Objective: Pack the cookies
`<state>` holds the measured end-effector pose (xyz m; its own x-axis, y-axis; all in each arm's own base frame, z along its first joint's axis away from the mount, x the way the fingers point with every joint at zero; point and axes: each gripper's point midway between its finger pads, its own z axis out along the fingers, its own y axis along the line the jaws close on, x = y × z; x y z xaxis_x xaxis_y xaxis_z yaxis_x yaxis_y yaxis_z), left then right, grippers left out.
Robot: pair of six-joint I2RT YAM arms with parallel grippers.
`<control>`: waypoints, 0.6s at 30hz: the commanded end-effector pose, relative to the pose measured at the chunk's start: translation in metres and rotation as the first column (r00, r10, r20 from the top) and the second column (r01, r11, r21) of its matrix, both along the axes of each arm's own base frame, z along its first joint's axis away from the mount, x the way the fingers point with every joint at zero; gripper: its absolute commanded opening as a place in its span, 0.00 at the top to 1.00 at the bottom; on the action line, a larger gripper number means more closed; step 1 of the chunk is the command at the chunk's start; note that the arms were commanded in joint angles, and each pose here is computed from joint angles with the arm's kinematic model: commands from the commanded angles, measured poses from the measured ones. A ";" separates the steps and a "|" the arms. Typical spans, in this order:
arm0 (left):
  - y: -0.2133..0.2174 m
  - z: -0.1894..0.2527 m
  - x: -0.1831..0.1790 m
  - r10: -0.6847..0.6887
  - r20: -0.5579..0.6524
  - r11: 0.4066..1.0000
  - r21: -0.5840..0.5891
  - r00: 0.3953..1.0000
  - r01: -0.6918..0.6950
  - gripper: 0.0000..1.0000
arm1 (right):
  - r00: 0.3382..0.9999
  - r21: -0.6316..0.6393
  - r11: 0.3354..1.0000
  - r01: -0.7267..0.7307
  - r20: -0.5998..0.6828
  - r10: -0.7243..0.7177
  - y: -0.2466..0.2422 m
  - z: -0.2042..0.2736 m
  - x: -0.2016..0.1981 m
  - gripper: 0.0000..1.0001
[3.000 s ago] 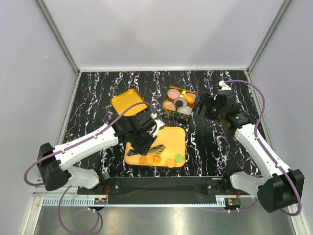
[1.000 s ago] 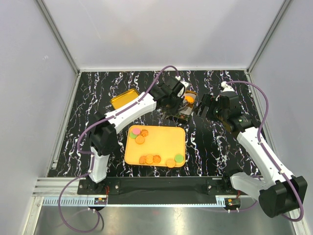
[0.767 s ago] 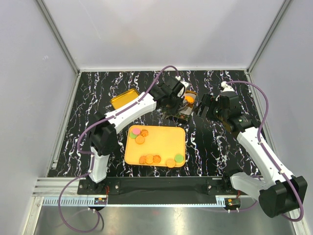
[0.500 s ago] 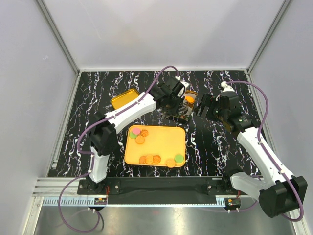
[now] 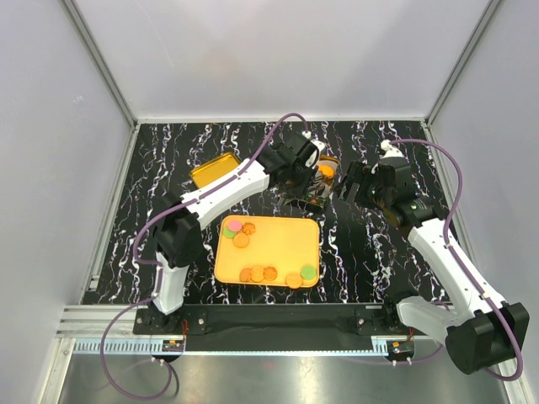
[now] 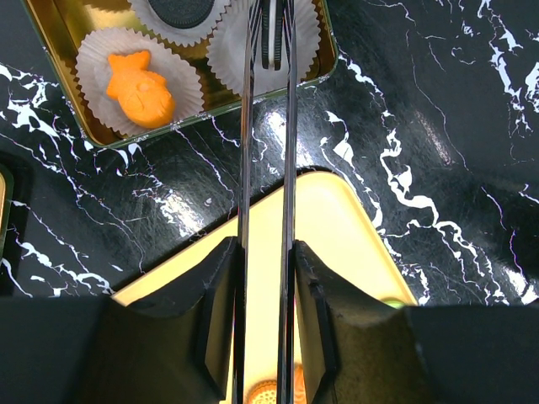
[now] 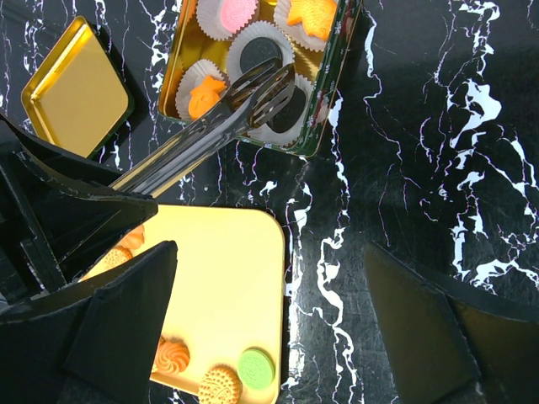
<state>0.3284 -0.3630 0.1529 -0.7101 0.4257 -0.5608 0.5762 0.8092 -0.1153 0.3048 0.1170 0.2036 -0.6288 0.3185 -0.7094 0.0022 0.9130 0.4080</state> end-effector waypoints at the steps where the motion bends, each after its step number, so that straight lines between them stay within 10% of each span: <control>1: -0.004 0.035 0.005 -0.014 0.070 0.997 -0.070 0.997 0.019 0.66 | 0.998 -0.008 1.000 0.018 0.067 -0.017 -0.004 0.019 0.004 0.00; 18: 0.003 0.052 0.009 -0.002 0.105 0.997 -0.079 0.995 0.010 0.62 | 0.998 -0.008 1.000 0.019 0.063 -0.018 -0.004 0.018 0.003 0.00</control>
<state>0.3293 -0.3590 0.1577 -0.7028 0.4307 -0.5662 0.5812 0.8066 -0.1078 0.3048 0.1154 0.2054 -0.6211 0.3209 -0.7150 0.0061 0.9143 0.4050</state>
